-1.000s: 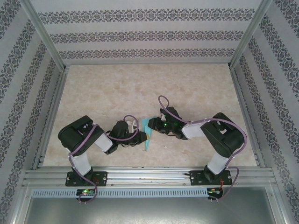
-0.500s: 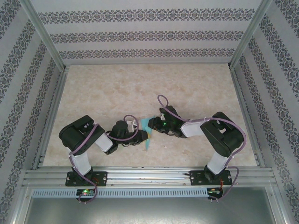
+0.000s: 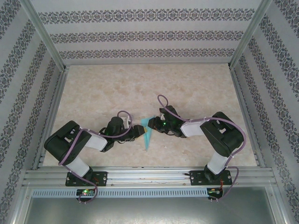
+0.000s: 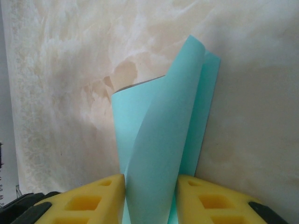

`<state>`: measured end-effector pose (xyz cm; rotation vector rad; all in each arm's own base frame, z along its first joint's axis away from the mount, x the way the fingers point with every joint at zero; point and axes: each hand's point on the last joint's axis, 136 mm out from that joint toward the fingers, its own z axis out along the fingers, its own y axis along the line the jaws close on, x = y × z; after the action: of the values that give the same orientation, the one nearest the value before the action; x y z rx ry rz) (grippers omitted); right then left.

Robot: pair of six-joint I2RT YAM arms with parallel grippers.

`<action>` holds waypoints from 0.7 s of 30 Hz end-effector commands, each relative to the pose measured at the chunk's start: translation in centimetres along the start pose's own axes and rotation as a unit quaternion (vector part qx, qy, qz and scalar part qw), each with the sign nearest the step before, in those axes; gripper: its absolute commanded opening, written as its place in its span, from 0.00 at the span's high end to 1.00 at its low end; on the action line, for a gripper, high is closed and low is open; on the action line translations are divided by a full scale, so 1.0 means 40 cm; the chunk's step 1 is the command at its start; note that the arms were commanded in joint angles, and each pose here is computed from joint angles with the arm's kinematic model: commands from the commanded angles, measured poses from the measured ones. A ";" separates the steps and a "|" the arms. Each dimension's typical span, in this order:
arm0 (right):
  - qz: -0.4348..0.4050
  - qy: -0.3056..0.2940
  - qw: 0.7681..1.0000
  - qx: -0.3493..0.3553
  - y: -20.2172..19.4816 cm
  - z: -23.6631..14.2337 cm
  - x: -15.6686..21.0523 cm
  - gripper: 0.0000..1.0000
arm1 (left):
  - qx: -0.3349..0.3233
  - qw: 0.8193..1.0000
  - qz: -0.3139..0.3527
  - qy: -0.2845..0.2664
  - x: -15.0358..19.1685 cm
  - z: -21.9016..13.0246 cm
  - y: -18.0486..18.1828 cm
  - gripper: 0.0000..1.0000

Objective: Fold a paper plane with a square sheet of paper (fold left side to right side)
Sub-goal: Fold the wing for the fifth time at the center of the table.

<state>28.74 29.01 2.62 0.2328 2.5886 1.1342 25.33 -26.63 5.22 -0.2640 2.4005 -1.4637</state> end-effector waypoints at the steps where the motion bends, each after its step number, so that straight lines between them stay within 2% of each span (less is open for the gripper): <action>1: 0.009 0.028 0.999 0.034 -0.051 0.034 0.041 0.65 | -0.013 1.000 -0.006 0.017 -0.006 0.018 0.017 0.51; 10: 0.009 0.031 0.999 0.035 -0.050 0.036 0.042 0.65 | 0.018 0.999 -0.022 0.030 -0.016 0.067 0.013 0.60; 21: 0.009 0.036 0.998 0.044 -0.059 0.039 0.046 0.65 | -0.022 0.999 -0.005 0.025 -0.023 0.066 0.043 0.80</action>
<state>28.76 29.04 2.54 0.2395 2.6089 1.1211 26.86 -27.97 3.28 -0.2779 2.4591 -1.5202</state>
